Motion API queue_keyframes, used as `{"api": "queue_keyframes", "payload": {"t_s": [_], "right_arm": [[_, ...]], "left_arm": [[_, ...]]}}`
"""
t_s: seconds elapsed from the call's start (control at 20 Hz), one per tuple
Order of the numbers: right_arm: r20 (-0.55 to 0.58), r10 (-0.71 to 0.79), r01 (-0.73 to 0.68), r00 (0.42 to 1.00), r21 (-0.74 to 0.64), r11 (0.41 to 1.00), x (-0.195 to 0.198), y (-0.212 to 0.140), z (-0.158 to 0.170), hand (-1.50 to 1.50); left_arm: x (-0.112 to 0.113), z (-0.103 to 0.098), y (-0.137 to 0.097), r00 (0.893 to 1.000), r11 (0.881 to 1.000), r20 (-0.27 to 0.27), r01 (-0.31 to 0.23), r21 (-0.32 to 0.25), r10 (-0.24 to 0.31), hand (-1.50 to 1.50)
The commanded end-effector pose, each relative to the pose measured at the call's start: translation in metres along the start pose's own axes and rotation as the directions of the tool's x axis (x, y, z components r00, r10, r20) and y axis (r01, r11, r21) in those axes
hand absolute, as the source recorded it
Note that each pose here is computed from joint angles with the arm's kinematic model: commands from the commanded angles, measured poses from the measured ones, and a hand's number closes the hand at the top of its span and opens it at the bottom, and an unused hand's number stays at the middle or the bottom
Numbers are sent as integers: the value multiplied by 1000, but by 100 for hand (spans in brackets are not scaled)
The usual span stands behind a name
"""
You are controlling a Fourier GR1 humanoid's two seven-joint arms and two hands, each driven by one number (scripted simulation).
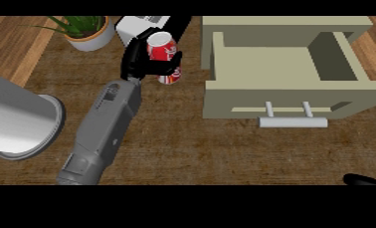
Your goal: Pick up the can, place it into the drawer and close the drawer
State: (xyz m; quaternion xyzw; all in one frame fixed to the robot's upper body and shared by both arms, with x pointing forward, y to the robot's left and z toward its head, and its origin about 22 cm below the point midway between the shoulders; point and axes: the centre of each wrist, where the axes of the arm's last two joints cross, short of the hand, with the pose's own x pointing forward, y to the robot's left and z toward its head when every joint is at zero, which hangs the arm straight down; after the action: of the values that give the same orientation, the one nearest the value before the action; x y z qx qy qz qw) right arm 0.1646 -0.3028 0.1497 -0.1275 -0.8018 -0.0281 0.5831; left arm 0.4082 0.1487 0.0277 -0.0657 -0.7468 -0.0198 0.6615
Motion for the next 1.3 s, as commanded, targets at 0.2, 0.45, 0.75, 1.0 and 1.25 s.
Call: {"api": "queue_keyframes", "payload": {"t_s": [0.2,0.45,0.75,1.0,1.25], "right_arm": [[-3,2,-2,1000,-1,1000,20,5,8,-150],[0,7,-7,1000,12,1000,-4,-6,5,-150],[16,-24,24,1000,10,1000,7,7,-8,-150],[11,0,0,1000,10,1000,15,2,-9,-150],[15,-3,3,1000,14,1000,2,14,-15,-150]], "left_arm": [[85,-24,-60,1000,998,-3,-13,-60,13,150],[133,-23,-90,998,997,45,44,-62,-42,150],[176,-49,-120,995,992,38,96,-85,-93,150],[190,-56,-144,995,991,15,101,-83,-100,150],[213,-64,-162,992,989,3,127,-75,-127,150]]}}
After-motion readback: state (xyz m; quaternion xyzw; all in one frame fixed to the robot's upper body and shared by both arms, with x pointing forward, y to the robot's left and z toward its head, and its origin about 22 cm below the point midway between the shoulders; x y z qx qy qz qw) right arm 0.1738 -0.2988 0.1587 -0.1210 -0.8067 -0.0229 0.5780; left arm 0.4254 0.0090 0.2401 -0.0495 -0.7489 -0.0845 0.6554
